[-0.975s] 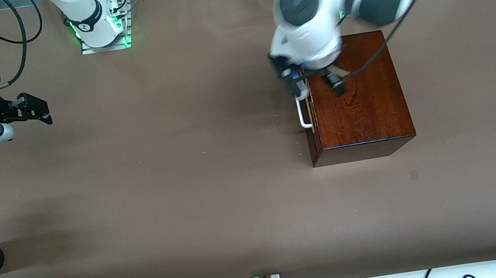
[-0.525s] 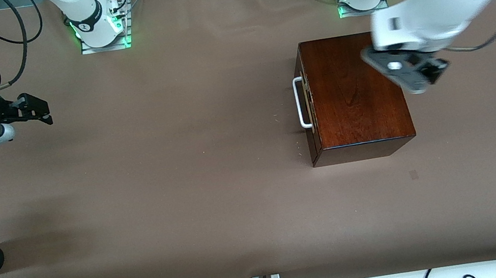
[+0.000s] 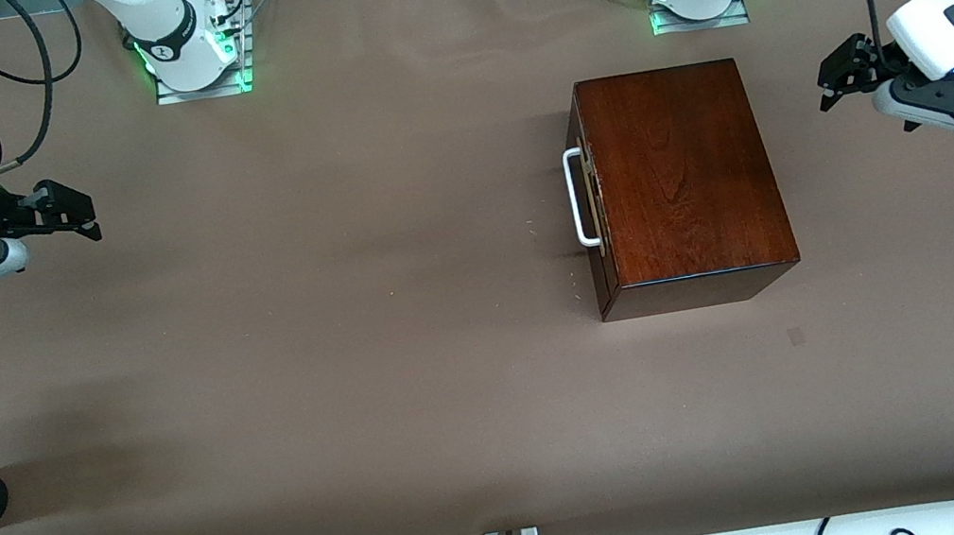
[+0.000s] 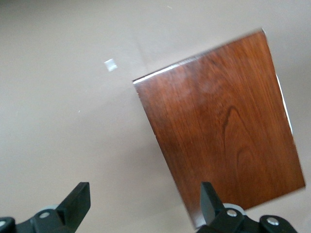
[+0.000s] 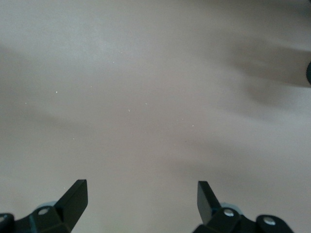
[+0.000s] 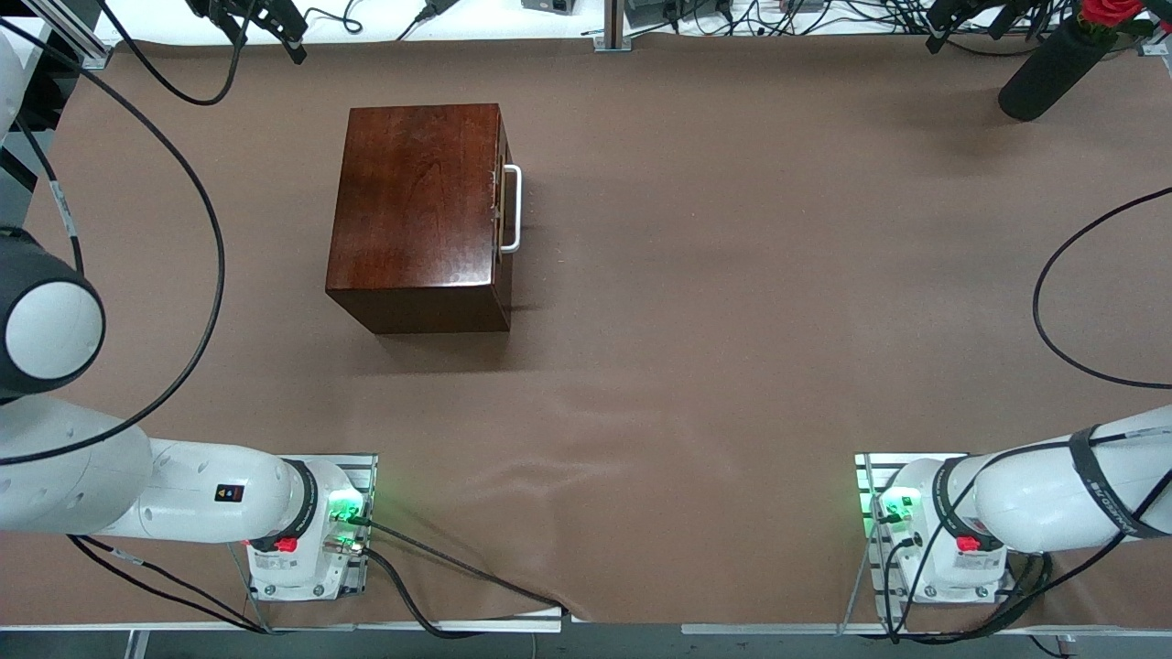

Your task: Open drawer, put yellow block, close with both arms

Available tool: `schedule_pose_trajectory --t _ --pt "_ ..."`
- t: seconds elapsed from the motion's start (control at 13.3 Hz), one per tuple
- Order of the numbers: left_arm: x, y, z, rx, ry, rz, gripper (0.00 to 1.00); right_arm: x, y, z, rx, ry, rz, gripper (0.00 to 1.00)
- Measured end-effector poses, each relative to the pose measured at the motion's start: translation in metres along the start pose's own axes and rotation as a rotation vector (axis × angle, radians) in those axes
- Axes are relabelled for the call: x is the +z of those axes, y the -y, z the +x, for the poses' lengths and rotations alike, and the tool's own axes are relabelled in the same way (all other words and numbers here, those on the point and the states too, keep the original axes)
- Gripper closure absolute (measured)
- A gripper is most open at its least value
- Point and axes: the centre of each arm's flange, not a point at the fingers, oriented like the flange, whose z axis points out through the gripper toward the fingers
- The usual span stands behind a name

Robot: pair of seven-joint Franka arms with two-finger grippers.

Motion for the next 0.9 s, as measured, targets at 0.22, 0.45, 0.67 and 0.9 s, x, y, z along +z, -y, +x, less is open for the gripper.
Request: schedule_pose_trajectory --t 0.22,0.45,0.67,0.9 --pt "0.001 -0.003 -0.013 -0.144 -0.026 0.004 0.00 0.000 0.000 0.000 0.000 -0.001 0.000 0.00" --pt "0.002 -0.004 -0.016 -0.156 -0.025 0.004 0.00 0.000 0.000 0.000 0.000 -0.001 0.000 0.00" --pt "0.005 0.000 -0.017 -0.165 -0.009 0.002 0.00 0.000 0.000 0.000 0.000 -0.001 0.000 0.00" --pt "0.006 0.003 -0.017 -0.168 -0.004 0.002 0.00 0.000 0.000 0.000 0.000 -0.001 0.000 0.00"
